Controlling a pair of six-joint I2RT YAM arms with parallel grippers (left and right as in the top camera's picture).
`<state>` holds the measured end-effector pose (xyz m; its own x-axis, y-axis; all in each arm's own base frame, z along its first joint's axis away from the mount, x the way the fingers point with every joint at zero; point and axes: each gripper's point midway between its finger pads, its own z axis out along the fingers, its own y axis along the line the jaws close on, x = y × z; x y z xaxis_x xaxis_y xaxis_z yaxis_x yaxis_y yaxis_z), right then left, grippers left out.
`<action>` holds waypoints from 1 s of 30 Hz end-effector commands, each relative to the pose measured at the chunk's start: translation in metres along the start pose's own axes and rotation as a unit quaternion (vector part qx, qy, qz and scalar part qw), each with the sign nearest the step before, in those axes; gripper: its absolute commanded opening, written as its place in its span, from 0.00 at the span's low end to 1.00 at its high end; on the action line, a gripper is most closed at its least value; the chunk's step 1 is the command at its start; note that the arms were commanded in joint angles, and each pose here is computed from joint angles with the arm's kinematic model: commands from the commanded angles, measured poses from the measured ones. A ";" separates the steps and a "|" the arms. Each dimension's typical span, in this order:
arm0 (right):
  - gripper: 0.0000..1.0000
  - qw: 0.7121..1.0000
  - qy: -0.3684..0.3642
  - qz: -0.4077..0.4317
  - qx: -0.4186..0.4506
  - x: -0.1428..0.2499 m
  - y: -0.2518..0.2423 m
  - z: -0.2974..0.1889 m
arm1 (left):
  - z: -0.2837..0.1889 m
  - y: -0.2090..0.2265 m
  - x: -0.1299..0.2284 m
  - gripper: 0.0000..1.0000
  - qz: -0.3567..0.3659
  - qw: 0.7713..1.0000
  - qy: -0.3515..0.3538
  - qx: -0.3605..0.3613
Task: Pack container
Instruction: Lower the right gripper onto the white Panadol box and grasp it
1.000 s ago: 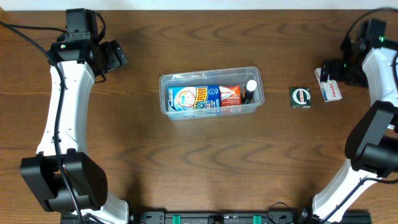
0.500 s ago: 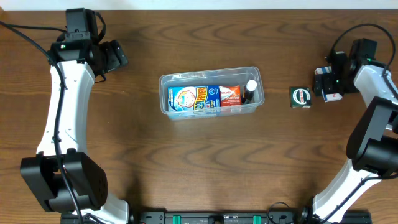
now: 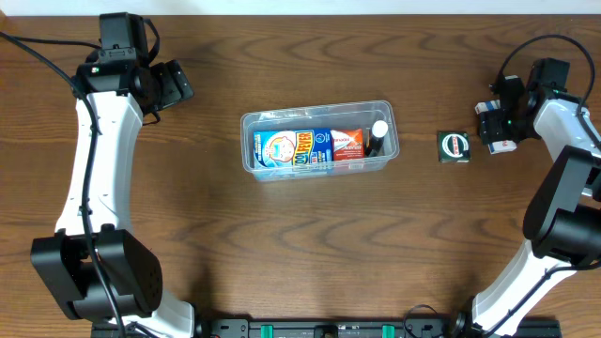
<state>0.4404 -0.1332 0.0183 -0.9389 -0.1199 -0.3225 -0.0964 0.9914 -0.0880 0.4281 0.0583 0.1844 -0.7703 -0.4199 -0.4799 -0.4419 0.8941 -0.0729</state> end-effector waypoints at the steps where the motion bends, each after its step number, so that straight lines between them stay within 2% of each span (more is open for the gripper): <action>1: 0.76 1.000 0.000 0.015 -0.002 0.002 0.001 0.001 | 0.001 0.002 -0.001 0.98 -0.002 1.000 0.000 -0.003; 15: 0.74 1.000 -0.001 0.016 -0.002 0.003 0.001 0.004 | 0.001 0.002 -0.001 0.98 -0.002 1.000 0.000 -0.003; 20: 0.69 1.000 -0.003 0.016 -0.001 0.003 0.001 0.004 | 0.001 0.002 -0.001 0.98 -0.002 1.000 0.000 -0.003; 24: 0.68 1.000 -0.002 0.016 -0.001 0.003 0.001 0.005 | 0.001 0.002 -0.001 0.98 -0.002 1.000 0.000 -0.003; 30: 0.60 1.000 -0.001 0.016 -0.001 0.003 0.001 0.005 | 0.001 0.002 -0.001 0.98 -0.002 1.000 0.000 -0.003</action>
<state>0.4402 -0.1331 0.0148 -0.9388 -0.1009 -0.3295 -0.0773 0.9935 -0.0839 0.4281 0.0583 0.1844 -0.7705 -0.4195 -0.4800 -0.4416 0.8942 -0.0727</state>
